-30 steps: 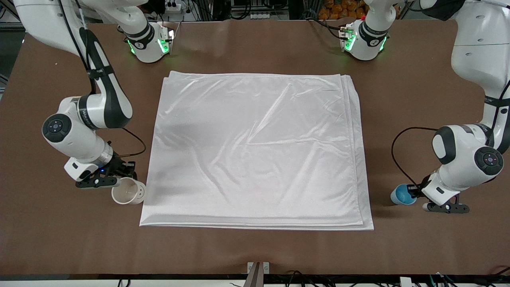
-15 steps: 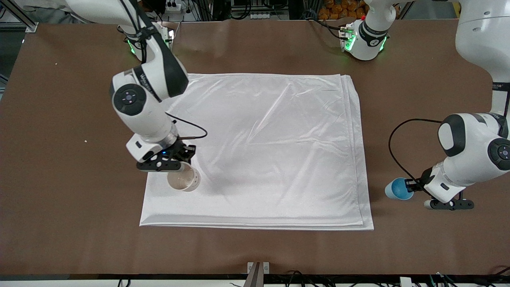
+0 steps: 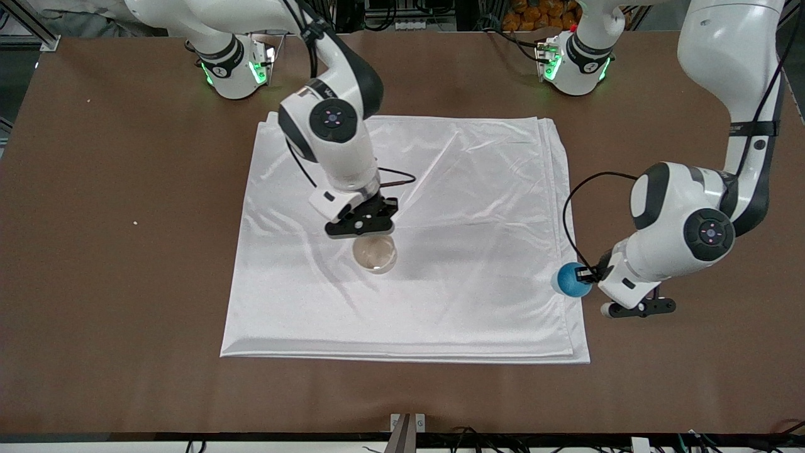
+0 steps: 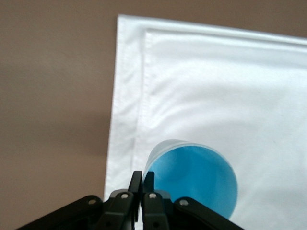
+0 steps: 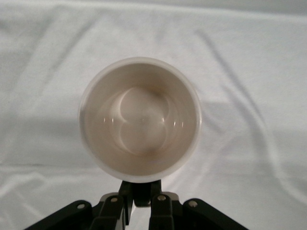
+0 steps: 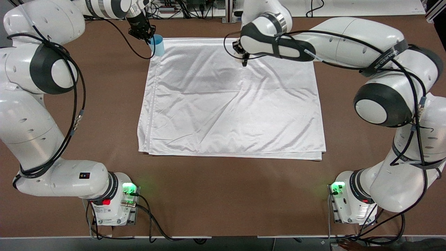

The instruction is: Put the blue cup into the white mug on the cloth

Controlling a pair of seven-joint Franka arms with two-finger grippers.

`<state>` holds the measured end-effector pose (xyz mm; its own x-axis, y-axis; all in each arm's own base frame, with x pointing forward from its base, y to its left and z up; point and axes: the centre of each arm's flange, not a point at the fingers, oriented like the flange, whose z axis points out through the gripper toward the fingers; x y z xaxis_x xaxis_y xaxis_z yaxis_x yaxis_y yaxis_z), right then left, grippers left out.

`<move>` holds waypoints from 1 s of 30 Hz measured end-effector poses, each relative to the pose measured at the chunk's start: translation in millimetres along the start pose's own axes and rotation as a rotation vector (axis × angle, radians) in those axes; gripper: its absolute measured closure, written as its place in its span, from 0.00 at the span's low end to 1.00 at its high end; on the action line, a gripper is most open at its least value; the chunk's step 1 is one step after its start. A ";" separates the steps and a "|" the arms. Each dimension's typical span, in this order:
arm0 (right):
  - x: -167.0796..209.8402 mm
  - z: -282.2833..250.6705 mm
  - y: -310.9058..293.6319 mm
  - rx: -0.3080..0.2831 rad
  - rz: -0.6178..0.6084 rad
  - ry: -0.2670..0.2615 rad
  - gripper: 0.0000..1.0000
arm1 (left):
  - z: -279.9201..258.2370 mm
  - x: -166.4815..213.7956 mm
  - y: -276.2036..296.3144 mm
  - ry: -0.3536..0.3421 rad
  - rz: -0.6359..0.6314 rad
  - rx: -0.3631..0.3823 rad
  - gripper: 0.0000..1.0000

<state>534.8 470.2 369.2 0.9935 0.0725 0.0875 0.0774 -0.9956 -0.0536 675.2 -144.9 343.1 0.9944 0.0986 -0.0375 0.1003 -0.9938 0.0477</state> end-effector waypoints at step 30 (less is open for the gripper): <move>-37.2 106.6 -75.6 -0.027 -0.122 0.106 0.81 | -17.7 -26.0 61.5 -0.072 -0.041 0.043 0.95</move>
<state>500.9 549.3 263.9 0.9623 0.1878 0.1967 0.1933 -0.9811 -0.0092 656.1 -207.7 364.6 0.9844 0.1373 -0.1100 0.1383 -0.9904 0.0014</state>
